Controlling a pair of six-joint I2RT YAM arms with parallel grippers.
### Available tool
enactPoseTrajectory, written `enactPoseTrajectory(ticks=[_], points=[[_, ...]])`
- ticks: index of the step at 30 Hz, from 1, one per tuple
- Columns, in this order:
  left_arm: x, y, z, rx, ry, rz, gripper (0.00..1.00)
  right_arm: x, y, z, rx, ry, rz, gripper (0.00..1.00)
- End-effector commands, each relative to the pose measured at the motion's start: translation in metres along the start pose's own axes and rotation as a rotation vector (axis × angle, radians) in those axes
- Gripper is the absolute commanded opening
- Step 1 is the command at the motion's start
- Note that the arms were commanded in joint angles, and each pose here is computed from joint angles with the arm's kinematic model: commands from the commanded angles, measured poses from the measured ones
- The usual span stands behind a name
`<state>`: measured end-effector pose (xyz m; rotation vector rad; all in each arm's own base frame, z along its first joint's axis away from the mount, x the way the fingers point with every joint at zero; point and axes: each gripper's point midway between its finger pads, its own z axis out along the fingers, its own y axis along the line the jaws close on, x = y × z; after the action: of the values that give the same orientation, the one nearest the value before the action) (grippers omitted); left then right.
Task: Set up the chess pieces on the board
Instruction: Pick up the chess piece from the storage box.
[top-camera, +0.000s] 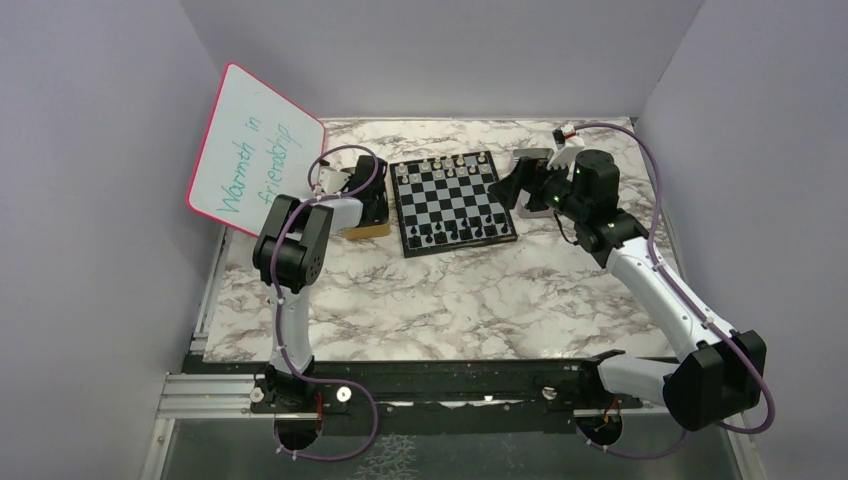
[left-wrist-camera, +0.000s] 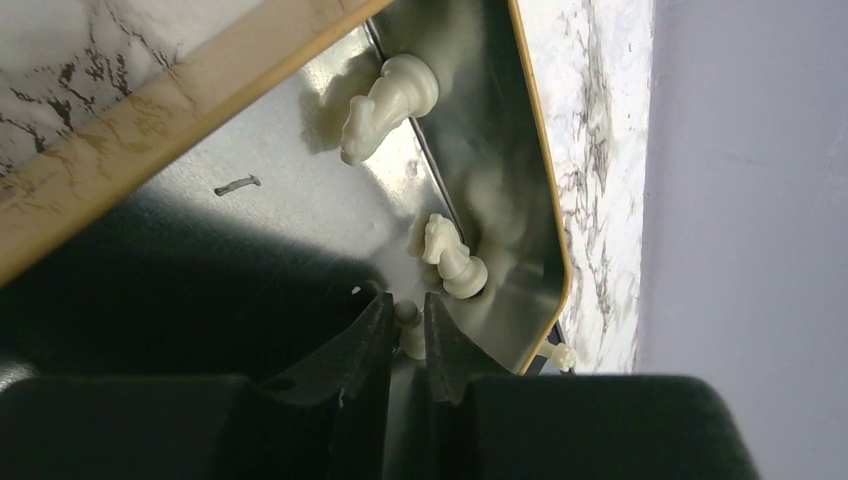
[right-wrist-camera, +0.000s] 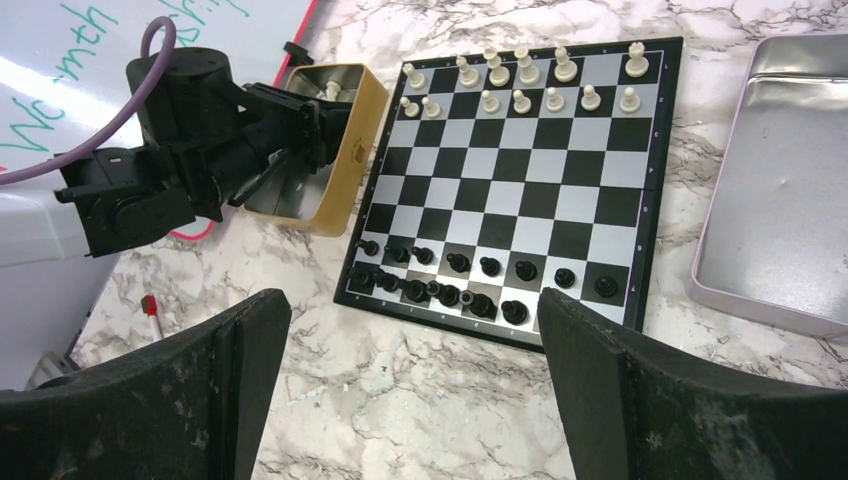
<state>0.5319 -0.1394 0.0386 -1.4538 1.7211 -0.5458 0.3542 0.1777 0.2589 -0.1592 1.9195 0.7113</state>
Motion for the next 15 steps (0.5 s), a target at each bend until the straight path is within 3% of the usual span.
enactPoseTrajectory(ticks=[1,8,15], points=[[0.003,0.018,0.006,-0.047,-0.005,0.013,0.16,-0.011,0.003,-0.007,0.001,-0.037,-0.018,1.0],[-0.001,0.007,-0.001,-0.015,-0.01,0.027,0.01,-0.011,0.002,-0.009,0.007,-0.041,-0.02,1.0],[-0.019,-0.026,-0.023,0.071,-0.053,0.109,0.0,-0.011,0.005,-0.007,-0.012,-0.036,-0.01,1.0]])
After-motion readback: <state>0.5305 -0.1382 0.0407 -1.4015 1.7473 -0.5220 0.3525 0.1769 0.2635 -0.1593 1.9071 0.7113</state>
